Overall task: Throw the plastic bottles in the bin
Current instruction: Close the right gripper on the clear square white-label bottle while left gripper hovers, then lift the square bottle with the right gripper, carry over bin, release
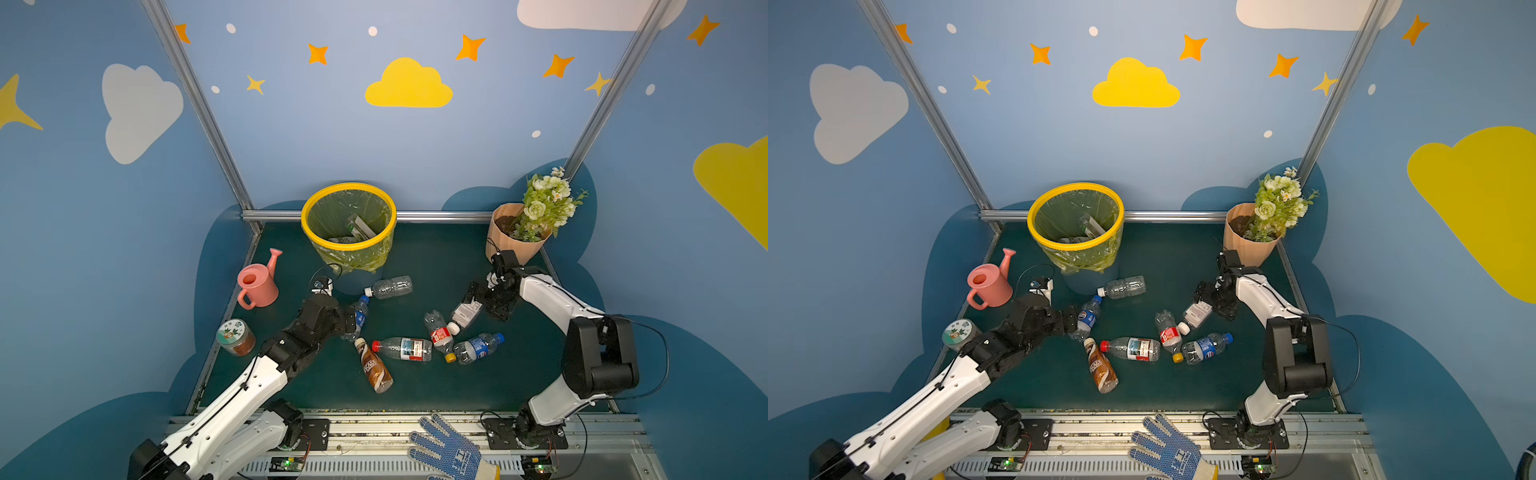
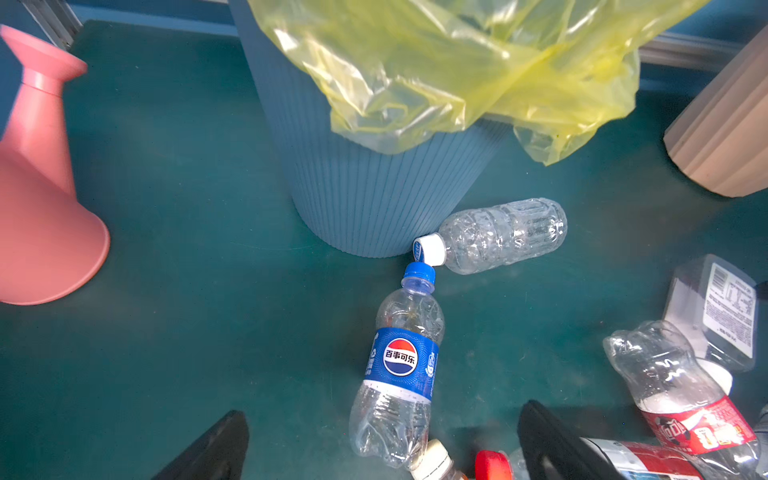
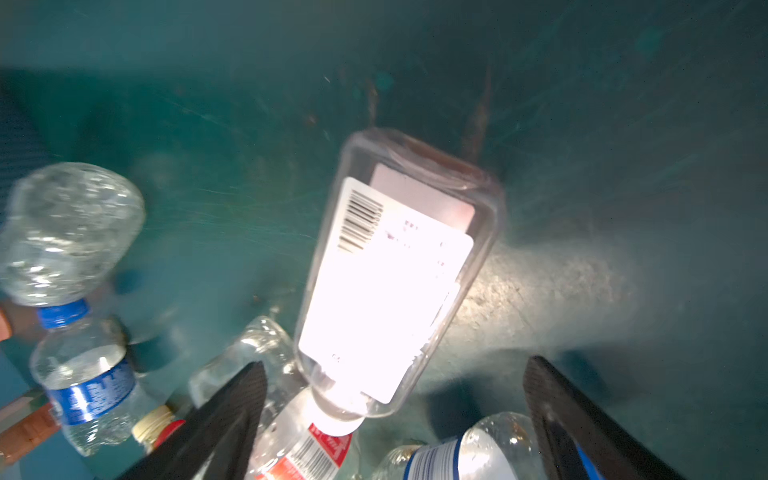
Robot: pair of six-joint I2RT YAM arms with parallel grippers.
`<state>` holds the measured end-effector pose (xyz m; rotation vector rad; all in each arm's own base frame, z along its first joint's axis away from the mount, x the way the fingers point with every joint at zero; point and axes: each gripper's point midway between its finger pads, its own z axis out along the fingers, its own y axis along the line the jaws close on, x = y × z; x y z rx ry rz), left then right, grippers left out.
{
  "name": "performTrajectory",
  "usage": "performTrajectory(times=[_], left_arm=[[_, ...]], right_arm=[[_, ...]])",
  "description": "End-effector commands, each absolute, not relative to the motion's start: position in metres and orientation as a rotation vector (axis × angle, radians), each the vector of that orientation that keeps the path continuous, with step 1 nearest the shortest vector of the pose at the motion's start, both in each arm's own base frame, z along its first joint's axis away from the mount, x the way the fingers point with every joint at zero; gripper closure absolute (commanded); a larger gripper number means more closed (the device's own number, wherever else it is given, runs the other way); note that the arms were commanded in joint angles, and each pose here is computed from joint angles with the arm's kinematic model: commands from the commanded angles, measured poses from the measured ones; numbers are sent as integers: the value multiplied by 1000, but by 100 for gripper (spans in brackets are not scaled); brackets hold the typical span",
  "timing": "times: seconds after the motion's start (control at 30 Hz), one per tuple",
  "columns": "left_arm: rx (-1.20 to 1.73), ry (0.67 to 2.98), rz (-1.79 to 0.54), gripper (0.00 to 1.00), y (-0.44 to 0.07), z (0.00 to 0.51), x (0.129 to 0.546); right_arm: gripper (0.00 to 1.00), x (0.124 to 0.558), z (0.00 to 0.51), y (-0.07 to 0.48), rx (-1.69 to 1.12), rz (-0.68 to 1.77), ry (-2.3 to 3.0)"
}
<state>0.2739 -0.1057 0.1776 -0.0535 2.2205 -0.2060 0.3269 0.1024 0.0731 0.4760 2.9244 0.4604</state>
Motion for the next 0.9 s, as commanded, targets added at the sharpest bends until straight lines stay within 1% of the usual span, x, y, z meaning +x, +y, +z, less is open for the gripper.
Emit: performTrajectory(times=[0.0, 0.23, 0.5, 0.73, 0.87], left_arm=[[-57, 2232, -157, 0, -97, 172, 268], [-73, 2252, -136, 0, -94, 165, 266], [-74, 2260, -100, 0, -89, 163, 266], [-93, 2276, -29, 0, -78, 163, 263], [-98, 2267, -10, 0, -75, 162, 262]], right_arm=[[5, 323, 64, 107, 438, 447, 3013], [5, 337, 56, 115, 433, 442, 3059], [7, 340, 39, 115, 398, 388, 3167], [14, 342, 27, 118, 362, 381, 3248], [24, 352, 26, 125, 355, 438, 3243]])
